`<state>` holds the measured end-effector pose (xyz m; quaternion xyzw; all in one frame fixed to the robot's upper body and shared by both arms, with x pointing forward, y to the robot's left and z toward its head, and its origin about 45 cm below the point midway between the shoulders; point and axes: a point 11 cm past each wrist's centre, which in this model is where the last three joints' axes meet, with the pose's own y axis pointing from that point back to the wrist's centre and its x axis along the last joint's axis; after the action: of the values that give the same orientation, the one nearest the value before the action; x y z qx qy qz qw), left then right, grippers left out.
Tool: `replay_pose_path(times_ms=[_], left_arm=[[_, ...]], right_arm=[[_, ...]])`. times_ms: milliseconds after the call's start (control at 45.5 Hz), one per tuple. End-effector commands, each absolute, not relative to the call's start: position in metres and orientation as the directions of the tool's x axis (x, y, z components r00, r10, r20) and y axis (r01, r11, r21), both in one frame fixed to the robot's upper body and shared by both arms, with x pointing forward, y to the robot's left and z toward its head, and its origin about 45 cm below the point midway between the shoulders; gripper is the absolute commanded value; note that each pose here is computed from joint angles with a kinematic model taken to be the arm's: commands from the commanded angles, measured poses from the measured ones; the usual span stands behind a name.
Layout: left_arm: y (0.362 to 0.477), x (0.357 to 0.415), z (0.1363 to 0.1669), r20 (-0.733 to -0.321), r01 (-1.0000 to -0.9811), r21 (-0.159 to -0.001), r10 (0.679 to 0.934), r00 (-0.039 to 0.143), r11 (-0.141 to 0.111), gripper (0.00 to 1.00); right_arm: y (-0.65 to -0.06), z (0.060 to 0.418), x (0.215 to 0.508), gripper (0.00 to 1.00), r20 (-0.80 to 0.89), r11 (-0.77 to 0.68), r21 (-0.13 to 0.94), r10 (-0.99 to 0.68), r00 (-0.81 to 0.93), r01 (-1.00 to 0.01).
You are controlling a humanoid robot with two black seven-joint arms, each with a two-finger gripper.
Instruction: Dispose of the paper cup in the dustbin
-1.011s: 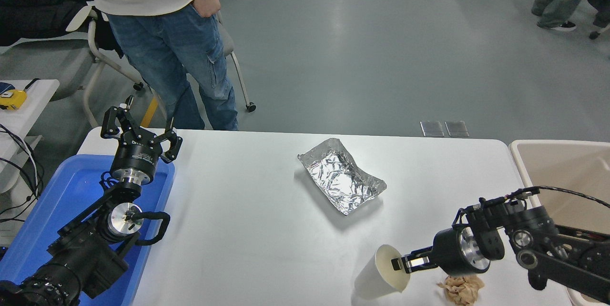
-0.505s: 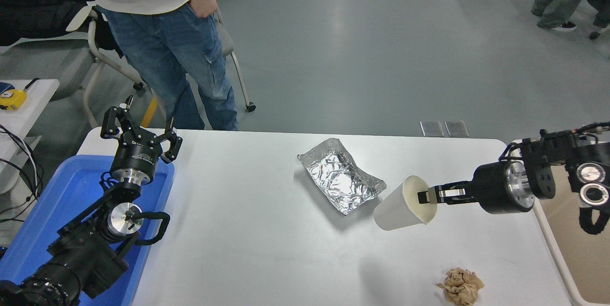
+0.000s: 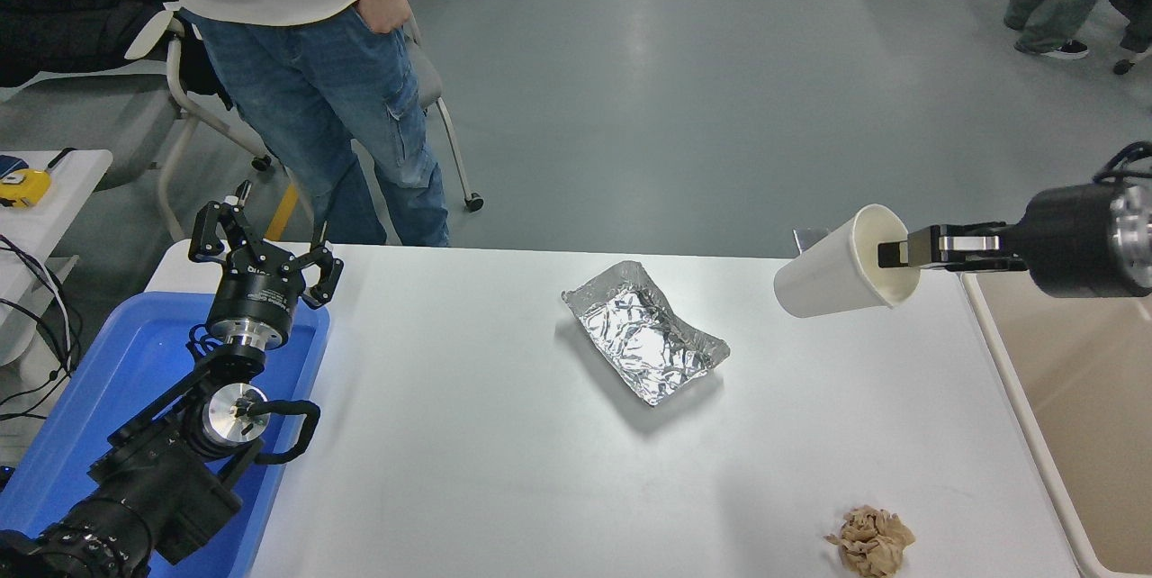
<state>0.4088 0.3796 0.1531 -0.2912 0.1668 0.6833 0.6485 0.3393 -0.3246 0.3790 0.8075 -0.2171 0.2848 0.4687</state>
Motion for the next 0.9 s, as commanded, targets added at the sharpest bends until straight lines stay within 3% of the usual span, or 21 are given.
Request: replay_pose_path(times_ms=[0,418,879], left_arm=[[0.38,0.4088,0.153,-0.614,-0.9833,-0.15,0.789,0.011,-0.103,1.0],[0.38,0.4088,0.153,-0.614,-0.9833,-0.15,0.789,0.011,-0.103,1.0],[0.38,0.4088,0.153,-0.614,-0.9833,-0.15,0.789,0.011,-0.103,1.0]], right_arm=[[-0.333,0.386,0.337,0.0,0.672,-0.447,0.63,-0.095,0.734,-0.635],[-0.38,0.391,0.347,0.0,0.702,-0.326,0.625,-0.164,0.693,-0.71],[-0.463,0.38,0.363,0.0,0.726,-0.127,0.572,-0.382,0.572,-0.81]])
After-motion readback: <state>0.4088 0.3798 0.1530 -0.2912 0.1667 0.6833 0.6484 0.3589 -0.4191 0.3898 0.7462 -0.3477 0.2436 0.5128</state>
